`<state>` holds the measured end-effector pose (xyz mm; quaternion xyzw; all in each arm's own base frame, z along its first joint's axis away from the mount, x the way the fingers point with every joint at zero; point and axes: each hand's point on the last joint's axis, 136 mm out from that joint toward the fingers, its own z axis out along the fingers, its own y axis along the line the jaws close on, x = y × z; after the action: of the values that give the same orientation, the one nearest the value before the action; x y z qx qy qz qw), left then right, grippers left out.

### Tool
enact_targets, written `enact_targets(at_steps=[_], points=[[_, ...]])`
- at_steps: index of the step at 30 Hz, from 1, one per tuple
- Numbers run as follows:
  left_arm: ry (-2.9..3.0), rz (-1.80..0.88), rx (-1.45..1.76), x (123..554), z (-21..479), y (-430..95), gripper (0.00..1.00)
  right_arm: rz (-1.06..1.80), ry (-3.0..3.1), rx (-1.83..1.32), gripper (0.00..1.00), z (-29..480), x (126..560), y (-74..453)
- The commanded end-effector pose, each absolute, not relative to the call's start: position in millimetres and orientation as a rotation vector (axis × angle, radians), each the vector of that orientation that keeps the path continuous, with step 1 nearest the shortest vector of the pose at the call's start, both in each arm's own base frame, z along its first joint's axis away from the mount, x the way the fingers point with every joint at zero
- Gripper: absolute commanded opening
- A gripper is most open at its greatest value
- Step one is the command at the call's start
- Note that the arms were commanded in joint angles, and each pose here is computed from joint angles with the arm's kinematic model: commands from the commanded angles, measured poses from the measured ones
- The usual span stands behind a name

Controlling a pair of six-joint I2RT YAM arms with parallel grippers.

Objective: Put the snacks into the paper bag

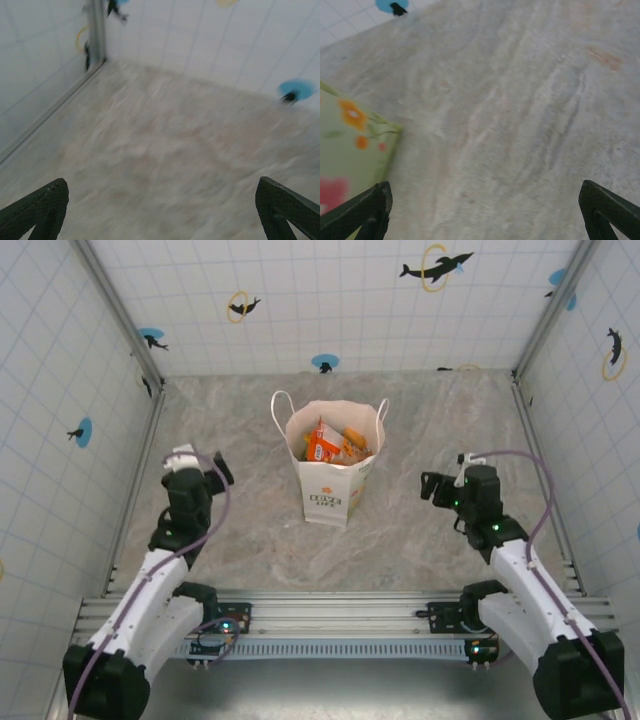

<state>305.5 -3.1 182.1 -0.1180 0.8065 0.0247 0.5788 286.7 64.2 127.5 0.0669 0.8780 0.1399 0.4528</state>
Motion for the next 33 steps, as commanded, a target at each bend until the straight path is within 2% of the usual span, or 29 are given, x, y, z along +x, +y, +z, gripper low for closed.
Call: enact_targets(at_steps=[1, 4, 7, 14, 17, 20, 22, 27, 33], points=[[1.705, 0.150, -0.286, 306, 177, 15, 0.98, 0.261, 1.944, 0.172, 0.98, 137, 301, 41], [1.790, 0.221, -0.222, 300, 124, 17, 0.98, 0.178, 1.914, 0.204, 0.98, 109, 291, 20], [1.808, 0.258, -0.172, 296, 102, 18, 0.98, 0.080, 1.911, 0.223, 0.98, 91, 282, 2], [1.744, 0.243, -0.077, 288, 90, 15, 0.98, 0.003, 1.809, 0.239, 0.98, 73, 262, -20], [1.701, 0.241, -0.175, 280, 95, 30, 0.98, -0.021, 1.804, 0.242, 0.98, 71, 261, -25], [1.693, 0.229, -0.248, 284, 93, 42, 0.98, 0.007, 1.803, 0.223, 0.98, 73, 268, -21], [1.855, 0.222, -0.263, 302, 62, 41, 0.98, 0.035, 1.795, 0.204, 0.98, 76, 275, -16], [1.840, 0.159, -0.281, 303, 64, 43, 0.98, 0.043, 1.860, 0.124, 0.98, 68, 302, -7], [1.840, 0.163, -0.279, 303, 64, 44, 0.98, 0.060, 1.910, 0.073, 1.00, 53, 308, 2]])
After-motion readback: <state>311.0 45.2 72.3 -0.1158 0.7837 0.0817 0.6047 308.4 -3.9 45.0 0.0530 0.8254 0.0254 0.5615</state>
